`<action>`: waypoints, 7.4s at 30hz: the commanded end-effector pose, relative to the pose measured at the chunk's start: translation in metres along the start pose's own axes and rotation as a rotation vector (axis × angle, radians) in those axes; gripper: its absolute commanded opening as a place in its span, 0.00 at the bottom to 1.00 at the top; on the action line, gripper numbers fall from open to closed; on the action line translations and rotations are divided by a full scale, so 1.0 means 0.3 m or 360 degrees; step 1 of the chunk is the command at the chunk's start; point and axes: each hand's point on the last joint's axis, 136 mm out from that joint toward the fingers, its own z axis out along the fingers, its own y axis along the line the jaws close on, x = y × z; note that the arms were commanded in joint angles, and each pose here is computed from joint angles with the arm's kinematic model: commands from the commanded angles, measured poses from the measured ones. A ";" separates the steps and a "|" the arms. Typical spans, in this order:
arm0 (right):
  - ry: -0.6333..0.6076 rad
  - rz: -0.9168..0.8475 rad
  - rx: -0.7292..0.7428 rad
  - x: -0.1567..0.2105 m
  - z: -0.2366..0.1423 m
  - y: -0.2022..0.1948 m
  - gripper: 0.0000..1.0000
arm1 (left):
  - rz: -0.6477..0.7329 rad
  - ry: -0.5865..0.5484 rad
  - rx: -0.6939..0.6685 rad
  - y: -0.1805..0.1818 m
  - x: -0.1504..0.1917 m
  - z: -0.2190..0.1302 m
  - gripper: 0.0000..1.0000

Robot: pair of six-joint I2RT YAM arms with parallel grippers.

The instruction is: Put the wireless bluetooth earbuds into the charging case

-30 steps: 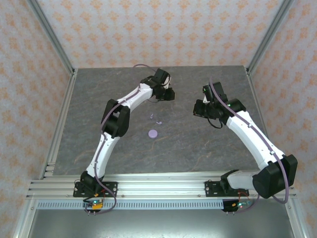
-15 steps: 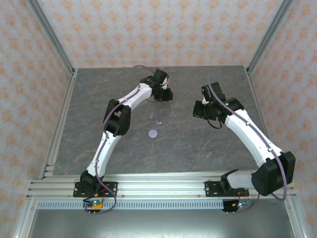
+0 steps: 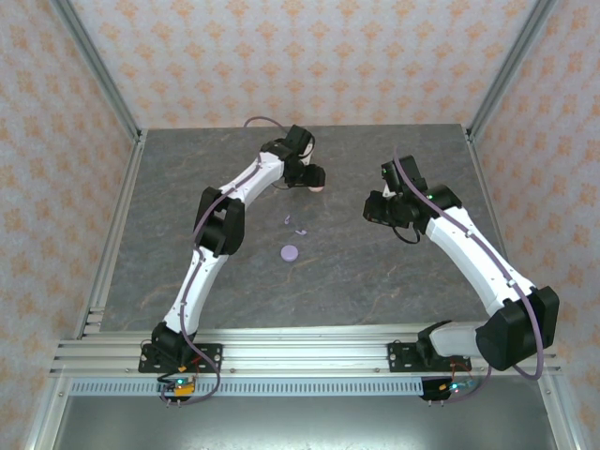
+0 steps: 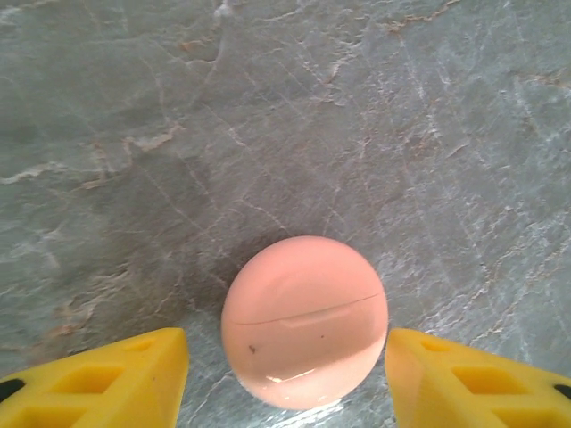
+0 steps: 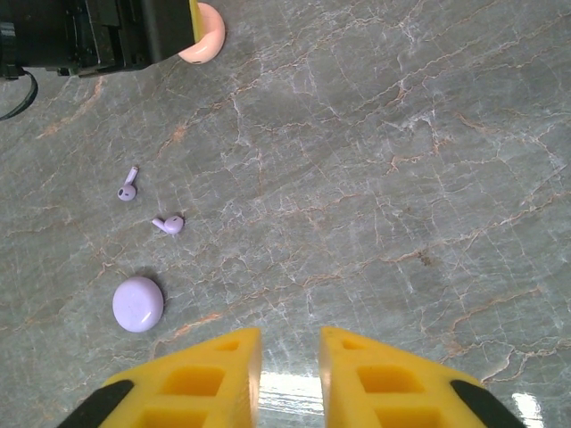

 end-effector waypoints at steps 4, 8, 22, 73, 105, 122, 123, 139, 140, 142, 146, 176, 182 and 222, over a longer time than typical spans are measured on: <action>-0.0018 -0.0017 -0.0025 0.016 -0.002 -0.006 0.30 | 0.0183 -0.0130 -0.0133 -0.013 -0.068 -0.297 0.61; -0.0007 -0.0009 -0.0088 0.019 0.029 0.016 0.31 | 0.0195 -0.0168 -0.0173 -0.003 -0.027 -0.406 0.61; 0.0184 -0.0015 -0.0239 0.070 0.167 0.070 0.32 | 0.0079 -0.0139 -0.0238 0.091 0.307 -0.628 0.60; 0.0775 -0.0174 -0.0400 0.462 0.560 0.375 0.15 | -0.0079 0.0376 -0.0304 0.146 0.742 -0.291 0.20; 0.0620 -0.0294 -0.0131 0.355 0.513 0.322 0.14 | -0.0133 0.0281 -0.0241 0.149 0.739 -0.414 0.21; 0.0834 -0.0263 -0.0364 0.462 0.536 0.374 0.13 | -0.0153 0.0364 -0.0127 0.130 0.728 -0.305 0.12; 0.0833 -0.0263 -0.0366 0.460 0.537 0.376 0.13 | -0.0145 0.0372 -0.0101 0.121 0.732 -0.304 0.12; 0.0831 -0.0245 -0.0331 0.449 0.578 0.383 0.13 | -0.0086 0.0450 -0.0119 0.104 0.796 -0.314 0.12; 0.0830 -0.0240 -0.0320 0.447 0.581 0.381 0.13 | -0.0085 0.0451 -0.0119 0.103 0.798 -0.316 0.12; 0.0837 -0.0239 -0.0294 0.448 0.589 0.374 0.13 | -0.0086 0.0453 -0.0126 0.107 0.801 -0.318 0.12; 0.0830 -0.0236 -0.0243 0.443 0.598 0.360 0.12 | -0.0092 0.0455 -0.0131 0.110 0.808 -0.322 0.12; 0.0636 0.0055 -0.0549 0.354 0.495 0.411 0.31 | -0.0327 0.0206 0.0216 0.102 0.724 -0.400 0.41; 0.0695 0.0123 -0.0594 0.389 0.530 0.415 0.27 | -0.0368 0.0219 0.0304 0.091 0.749 -0.375 0.44; 0.0811 0.0103 -0.0479 0.471 0.601 0.372 0.14 | -0.0495 0.0313 0.0614 0.019 0.791 -0.289 0.45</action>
